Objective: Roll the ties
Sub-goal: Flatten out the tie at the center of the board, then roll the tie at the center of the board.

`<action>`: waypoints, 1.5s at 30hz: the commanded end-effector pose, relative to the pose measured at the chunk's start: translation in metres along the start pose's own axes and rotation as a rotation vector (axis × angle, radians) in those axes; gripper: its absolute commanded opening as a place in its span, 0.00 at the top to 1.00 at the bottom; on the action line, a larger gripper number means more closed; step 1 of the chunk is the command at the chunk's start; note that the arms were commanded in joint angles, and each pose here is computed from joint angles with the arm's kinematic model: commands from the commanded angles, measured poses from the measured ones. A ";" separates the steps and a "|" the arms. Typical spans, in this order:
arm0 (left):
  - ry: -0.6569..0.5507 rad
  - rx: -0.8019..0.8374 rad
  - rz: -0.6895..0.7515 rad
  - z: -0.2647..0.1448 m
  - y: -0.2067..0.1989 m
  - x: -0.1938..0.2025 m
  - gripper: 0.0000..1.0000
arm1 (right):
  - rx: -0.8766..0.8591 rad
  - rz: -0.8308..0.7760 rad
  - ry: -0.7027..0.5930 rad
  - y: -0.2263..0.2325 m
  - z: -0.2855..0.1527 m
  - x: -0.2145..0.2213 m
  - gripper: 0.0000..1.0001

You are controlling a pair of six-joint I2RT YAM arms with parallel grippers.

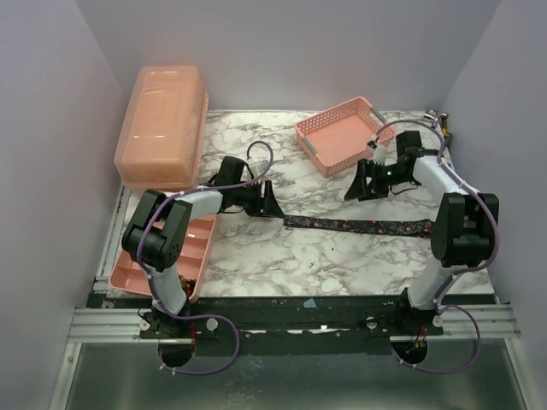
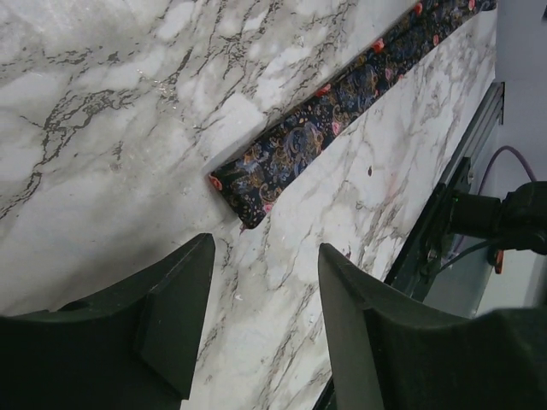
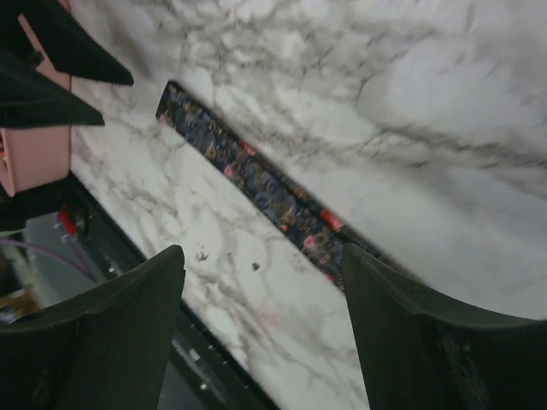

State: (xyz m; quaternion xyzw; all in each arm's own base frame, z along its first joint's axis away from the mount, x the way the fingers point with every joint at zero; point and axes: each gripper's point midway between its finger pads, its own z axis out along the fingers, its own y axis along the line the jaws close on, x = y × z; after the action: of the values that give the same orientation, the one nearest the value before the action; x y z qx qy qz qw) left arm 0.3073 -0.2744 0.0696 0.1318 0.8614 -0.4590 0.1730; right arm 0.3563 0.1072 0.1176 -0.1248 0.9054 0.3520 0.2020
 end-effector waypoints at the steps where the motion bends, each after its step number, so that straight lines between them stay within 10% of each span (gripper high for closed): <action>1: -0.028 0.010 -0.037 0.011 0.003 -0.011 0.48 | -0.102 0.134 0.034 0.023 0.016 0.028 0.30; 9: 0.027 -0.001 -0.123 0.027 0.014 0.006 0.53 | -0.130 0.155 0.115 0.036 0.046 0.046 0.60; 17: 0.062 0.007 -0.154 0.042 0.016 0.014 0.57 | -0.133 0.155 0.172 0.047 0.080 0.054 0.72; 31: 0.027 0.037 -0.139 0.036 0.006 0.011 0.99 | -0.064 0.112 0.247 0.057 0.132 0.058 0.91; 45: -0.030 0.071 -0.053 0.004 -0.021 0.012 1.00 | 0.057 0.004 0.324 0.045 0.162 0.077 0.99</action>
State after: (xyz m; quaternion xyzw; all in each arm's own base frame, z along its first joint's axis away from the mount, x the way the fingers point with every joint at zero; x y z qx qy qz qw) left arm 0.2868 -0.2884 0.0645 0.0873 0.8562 -0.4883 0.1444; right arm 0.3040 0.2522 0.0174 -0.1546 0.9207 0.3559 0.0411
